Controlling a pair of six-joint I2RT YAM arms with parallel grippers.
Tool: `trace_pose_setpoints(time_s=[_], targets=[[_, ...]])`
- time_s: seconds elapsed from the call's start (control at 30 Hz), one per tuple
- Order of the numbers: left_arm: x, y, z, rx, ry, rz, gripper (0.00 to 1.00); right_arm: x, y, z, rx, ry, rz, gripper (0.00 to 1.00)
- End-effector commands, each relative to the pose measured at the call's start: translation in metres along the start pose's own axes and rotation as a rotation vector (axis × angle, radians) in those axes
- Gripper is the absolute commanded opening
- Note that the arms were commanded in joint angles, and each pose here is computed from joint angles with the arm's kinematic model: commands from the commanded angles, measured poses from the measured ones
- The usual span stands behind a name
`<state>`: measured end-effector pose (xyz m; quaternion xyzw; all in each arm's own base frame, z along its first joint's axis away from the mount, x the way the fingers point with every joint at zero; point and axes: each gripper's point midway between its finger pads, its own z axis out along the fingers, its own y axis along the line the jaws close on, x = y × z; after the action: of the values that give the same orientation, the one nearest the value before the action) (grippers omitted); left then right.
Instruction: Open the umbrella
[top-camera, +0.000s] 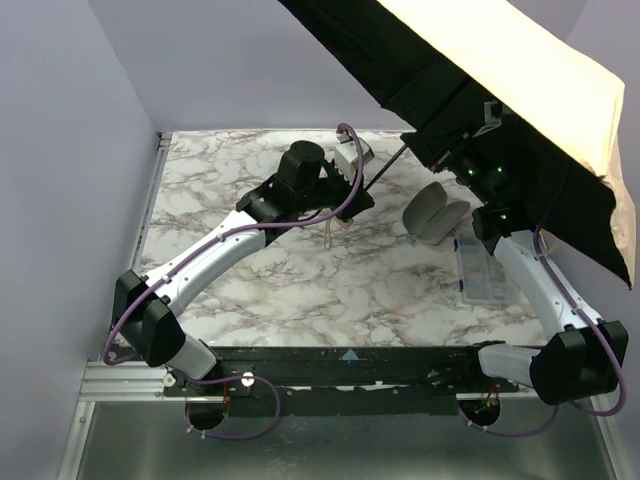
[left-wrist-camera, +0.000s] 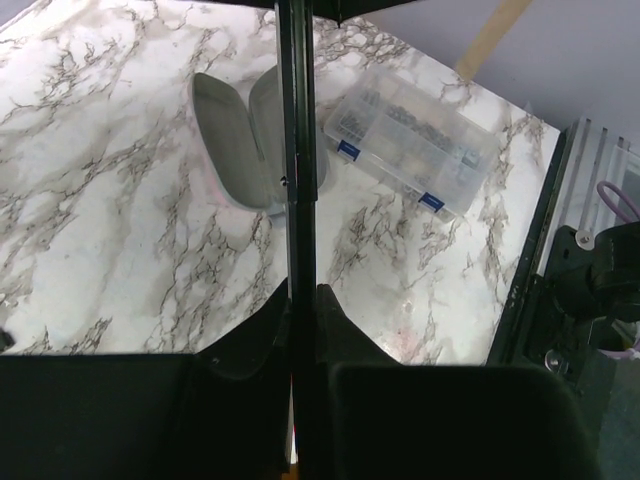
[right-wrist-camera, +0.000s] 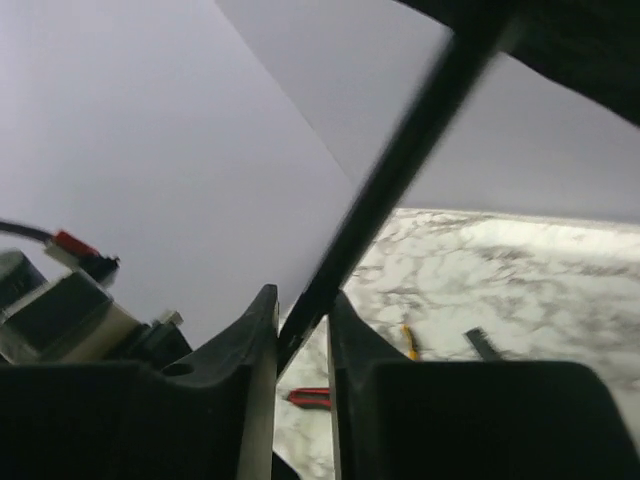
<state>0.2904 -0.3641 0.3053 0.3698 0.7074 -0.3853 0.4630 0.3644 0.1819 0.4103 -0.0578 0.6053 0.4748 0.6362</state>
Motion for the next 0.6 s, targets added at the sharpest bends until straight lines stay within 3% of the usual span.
trace_pose_setpoints(time_s=[0.0, 0.07, 0.1, 0.13, 0.2, 0.23, 0.27, 0.33, 0.57], targets=[[-0.037, -0.018, -0.01, 0.071, -0.135, 0.081, 0.0, -0.025, 0.009, 0.009, -0.02, -0.082, 0.032, 0.12], [-0.036, -0.018, -0.01, 0.069, -0.131, 0.08, 0.0, -0.029, 0.009, 0.01, -0.015, -0.102, 0.039, 0.01], [-0.035, -0.017, -0.01, 0.065, -0.127, 0.079, 0.0, -0.032, 0.009, 0.011, -0.007, -0.112, 0.045, 0.0], [-0.034, -0.017, -0.01, 0.063, -0.122, 0.075, 0.07, -0.035, 0.006, 0.011, 0.009, -0.126, 0.061, 0.0], [-0.032, -0.015, -0.011, 0.056, -0.111, 0.062, 0.43, -0.04, 0.003, 0.01, 0.04, -0.153, 0.066, 0.0], [-0.032, -0.013, -0.013, 0.047, -0.107, 0.055, 0.56, -0.043, 0.0, 0.008, 0.061, -0.169, 0.066, 0.0], [-0.032, -0.009, -0.016, 0.035, -0.105, 0.051, 0.63, -0.047, -0.004, 0.006, 0.09, -0.19, 0.061, 0.0], [-0.033, -0.001, -0.024, 0.008, -0.102, 0.045, 0.97, -0.048, -0.013, 0.002, 0.143, -0.21, 0.04, 0.0], [-0.023, 0.044, -0.072, -0.145, -0.071, -0.023, 0.98, -0.031, -0.056, -0.022, 0.373, -0.204, -0.002, 0.0]])
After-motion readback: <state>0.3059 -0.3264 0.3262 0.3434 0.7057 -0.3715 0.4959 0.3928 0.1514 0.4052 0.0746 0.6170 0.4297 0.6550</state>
